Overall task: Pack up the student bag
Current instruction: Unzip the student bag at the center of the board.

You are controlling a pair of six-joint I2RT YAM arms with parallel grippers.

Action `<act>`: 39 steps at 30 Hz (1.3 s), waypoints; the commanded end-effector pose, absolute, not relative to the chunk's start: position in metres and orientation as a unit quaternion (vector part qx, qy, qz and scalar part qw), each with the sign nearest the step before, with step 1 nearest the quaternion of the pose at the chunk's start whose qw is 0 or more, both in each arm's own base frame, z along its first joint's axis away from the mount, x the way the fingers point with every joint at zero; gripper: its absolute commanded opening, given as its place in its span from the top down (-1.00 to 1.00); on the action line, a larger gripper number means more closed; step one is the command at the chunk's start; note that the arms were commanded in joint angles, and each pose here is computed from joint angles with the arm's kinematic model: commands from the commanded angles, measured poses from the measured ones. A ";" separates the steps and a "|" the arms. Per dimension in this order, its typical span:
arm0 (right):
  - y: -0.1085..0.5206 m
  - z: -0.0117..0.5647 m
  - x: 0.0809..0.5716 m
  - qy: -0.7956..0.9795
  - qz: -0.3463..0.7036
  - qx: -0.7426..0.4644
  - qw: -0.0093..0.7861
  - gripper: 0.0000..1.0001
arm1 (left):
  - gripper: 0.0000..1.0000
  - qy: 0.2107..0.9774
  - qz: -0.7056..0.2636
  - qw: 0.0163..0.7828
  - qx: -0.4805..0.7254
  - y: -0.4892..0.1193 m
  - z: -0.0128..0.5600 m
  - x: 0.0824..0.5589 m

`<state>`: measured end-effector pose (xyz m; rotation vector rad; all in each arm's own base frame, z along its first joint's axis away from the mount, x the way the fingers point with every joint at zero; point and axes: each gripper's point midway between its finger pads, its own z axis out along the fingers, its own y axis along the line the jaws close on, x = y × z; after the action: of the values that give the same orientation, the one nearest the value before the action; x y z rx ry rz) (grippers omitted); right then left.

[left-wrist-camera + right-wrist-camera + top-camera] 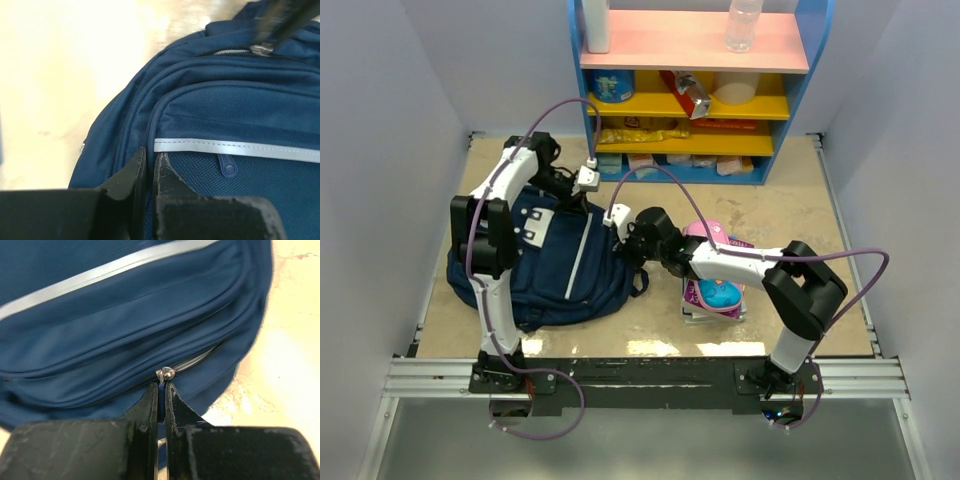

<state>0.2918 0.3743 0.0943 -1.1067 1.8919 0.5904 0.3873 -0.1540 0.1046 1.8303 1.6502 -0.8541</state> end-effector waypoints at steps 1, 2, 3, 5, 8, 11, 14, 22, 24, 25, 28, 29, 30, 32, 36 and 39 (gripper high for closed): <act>0.391 0.136 0.286 0.723 0.272 -0.444 0.455 1.00 | 1.00 0.619 -0.275 0.371 0.635 -0.159 0.139 0.437; 0.391 0.135 0.287 0.724 0.273 -0.443 0.453 1.00 | 1.00 0.621 -0.256 0.398 0.625 -0.160 0.151 0.449; 0.391 0.133 0.285 0.726 0.274 -0.443 0.450 1.00 | 1.00 0.631 -0.246 0.402 0.616 -0.158 0.151 0.453; 0.392 0.133 0.284 0.726 0.277 -0.442 0.448 1.00 | 1.00 0.640 -0.241 0.405 0.608 -0.155 0.150 0.454; 0.390 0.131 0.282 0.727 0.279 -0.442 0.444 1.00 | 1.00 0.667 -0.227 0.413 0.577 -0.142 0.153 0.468; 0.389 0.129 0.277 0.729 0.284 -0.442 0.439 1.00 | 1.00 0.692 -0.213 0.427 0.542 -0.120 0.157 0.483; 0.388 0.128 0.271 0.730 0.287 -0.445 0.433 1.00 | 1.00 0.705 -0.204 0.443 0.515 -0.103 0.165 0.492; 0.389 0.120 0.250 0.732 0.286 -0.458 0.416 1.00 | 1.00 0.730 -0.190 0.455 0.474 -0.069 0.174 0.492; 0.392 0.116 0.241 0.733 0.289 -0.461 0.409 1.00 | 1.00 0.736 -0.193 0.459 0.459 -0.068 0.178 0.491; 0.392 0.111 0.236 0.736 0.287 -0.462 0.404 1.00 | 1.00 0.745 -0.202 0.457 0.442 -0.068 0.178 0.489; 0.397 0.103 0.218 0.736 0.293 -0.466 0.394 1.00 | 1.00 0.755 -0.221 0.477 0.391 -0.064 0.190 0.489; 0.400 0.103 0.213 0.735 0.296 -0.467 0.393 1.00 | 1.00 0.749 -0.218 0.494 0.385 -0.063 0.200 0.493; 0.407 0.104 0.203 0.729 0.306 -0.471 0.392 1.00 | 1.00 0.752 -0.225 0.492 0.376 -0.063 0.198 0.490; 0.416 0.105 0.191 0.727 0.325 -0.467 0.385 1.00 | 1.00 0.753 -0.229 0.501 0.360 -0.064 0.206 0.490; 0.445 0.115 0.161 0.708 0.358 -0.477 0.379 1.00 | 1.00 0.755 -0.225 0.518 0.333 -0.064 0.209 0.490; 0.464 0.119 0.146 0.697 0.380 -0.478 0.375 1.00 | 1.00 0.753 -0.226 0.525 0.327 -0.068 0.215 0.487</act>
<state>0.1996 0.4254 0.1002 -1.1610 1.8392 0.7444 0.4507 -0.0806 0.1445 0.8547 2.0096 -0.7152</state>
